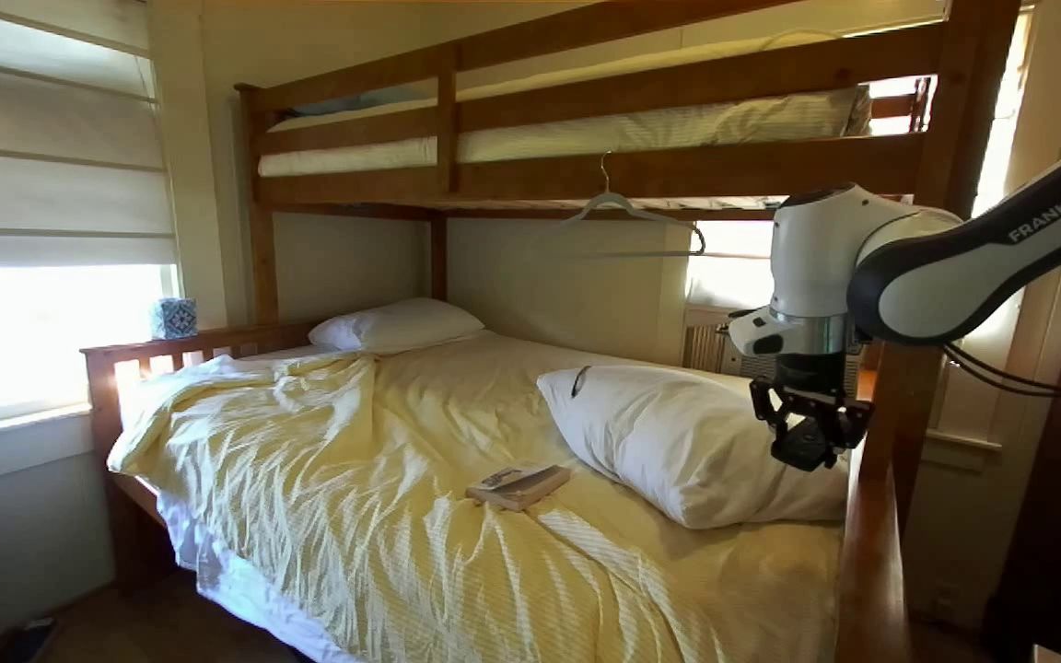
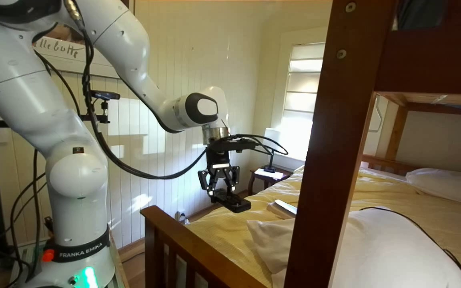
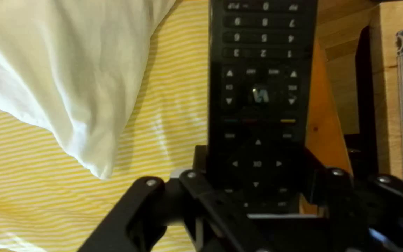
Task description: Put the remote control on the footboard of the bed.
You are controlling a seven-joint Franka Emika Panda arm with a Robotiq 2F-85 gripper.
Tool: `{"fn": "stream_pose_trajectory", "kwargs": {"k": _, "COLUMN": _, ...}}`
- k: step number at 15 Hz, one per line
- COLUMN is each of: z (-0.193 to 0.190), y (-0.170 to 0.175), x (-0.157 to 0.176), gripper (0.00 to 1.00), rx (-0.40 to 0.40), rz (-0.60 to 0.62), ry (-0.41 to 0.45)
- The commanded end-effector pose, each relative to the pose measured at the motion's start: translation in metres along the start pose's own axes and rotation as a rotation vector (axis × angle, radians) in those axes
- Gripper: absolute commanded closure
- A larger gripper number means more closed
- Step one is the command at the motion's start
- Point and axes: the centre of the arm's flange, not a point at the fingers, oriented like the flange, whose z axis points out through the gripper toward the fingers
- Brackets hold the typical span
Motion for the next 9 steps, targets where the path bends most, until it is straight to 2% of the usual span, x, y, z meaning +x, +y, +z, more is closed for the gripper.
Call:
{"fn": "stream_pose_trajectory", "kwargs": {"k": 1, "z": 0.008, "y": -0.052, "x": -0.045, "gripper": 0.64, "rx": 0.043, "rz": -0.075, "ry": 0.018}}
{"fn": "stream_pose_trajectory", "kwargs": {"k": 3, "z": 0.019, "y": -0.056, "x": -0.064, "gripper": 0.64, "rx": 0.103, "rz": -0.051, "ry": 0.012}}
{"fn": "stream_pose_trajectory", "kwargs": {"k": 4, "z": 0.021, "y": -0.049, "x": -0.068, "gripper": 0.64, "rx": 0.125, "rz": 0.054, "ry": -0.01}}
{"fn": "stream_pose_trajectory", "kwargs": {"k": 5, "z": 0.014, "y": -0.022, "x": -0.061, "gripper": 0.39, "rx": 0.103, "rz": -0.013, "ry": 0.022}}
{"fn": "stream_pose_trajectory", "kwargs": {"k": 8, "z": 0.019, "y": -0.027, "x": -0.074, "gripper": 0.39, "rx": 0.124, "rz": 0.04, "ry": 0.02}}
{"fn": "stream_pose_trajectory", "kwargs": {"k": 9, "z": 0.019, "y": -0.027, "x": -0.073, "gripper": 0.64, "rx": 0.124, "rz": 0.043, "ry": 0.018}}
